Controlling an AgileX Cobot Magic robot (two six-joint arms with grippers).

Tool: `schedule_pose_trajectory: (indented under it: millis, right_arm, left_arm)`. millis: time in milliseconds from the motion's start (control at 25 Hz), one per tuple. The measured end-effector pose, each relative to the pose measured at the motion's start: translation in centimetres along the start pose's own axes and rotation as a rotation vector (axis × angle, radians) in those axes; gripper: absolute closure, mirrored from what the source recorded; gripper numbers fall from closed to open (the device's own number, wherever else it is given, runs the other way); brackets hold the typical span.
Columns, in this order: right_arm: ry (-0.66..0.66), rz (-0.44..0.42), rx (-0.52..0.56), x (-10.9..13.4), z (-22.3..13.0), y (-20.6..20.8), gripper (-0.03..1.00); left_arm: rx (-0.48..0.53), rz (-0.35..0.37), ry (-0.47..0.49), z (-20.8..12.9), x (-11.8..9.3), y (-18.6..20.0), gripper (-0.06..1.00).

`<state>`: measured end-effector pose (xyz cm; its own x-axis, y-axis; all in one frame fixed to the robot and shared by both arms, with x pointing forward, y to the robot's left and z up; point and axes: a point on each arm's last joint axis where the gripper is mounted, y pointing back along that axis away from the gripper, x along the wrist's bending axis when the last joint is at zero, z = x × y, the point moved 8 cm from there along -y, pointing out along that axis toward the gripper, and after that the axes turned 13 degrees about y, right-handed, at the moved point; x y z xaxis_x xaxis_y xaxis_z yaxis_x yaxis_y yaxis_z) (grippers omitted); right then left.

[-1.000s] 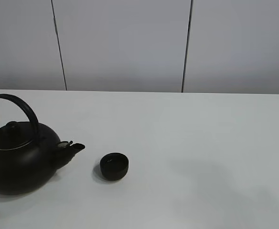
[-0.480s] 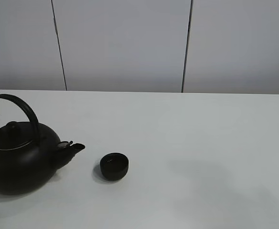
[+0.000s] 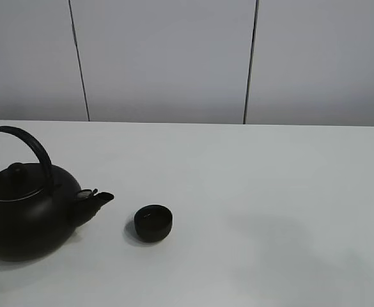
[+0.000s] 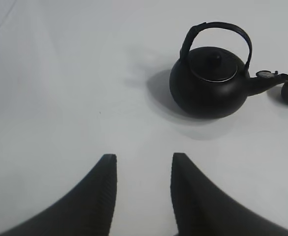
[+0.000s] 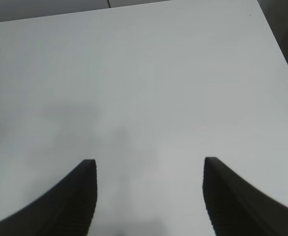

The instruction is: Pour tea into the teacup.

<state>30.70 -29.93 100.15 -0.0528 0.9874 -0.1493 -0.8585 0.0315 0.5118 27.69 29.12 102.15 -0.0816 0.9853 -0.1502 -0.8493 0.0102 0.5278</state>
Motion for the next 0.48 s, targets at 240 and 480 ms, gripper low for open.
schedule_pose_trajectory:
  millis: [240, 480]
  right_arm:
    - [0.0, 0.0, 0.0, 0.0, 0.0, 0.0, 0.53]
    - [0.0, 0.0, 0.0, 0.0, 0.0, 0.0, 0.53]
  left_arm:
    - [0.007, 0.005, 0.007, -0.7, 0.4, -2.4, 0.67]
    - [-0.006, 0.008, 0.007, -0.7, 0.5, -2.9, 0.67]
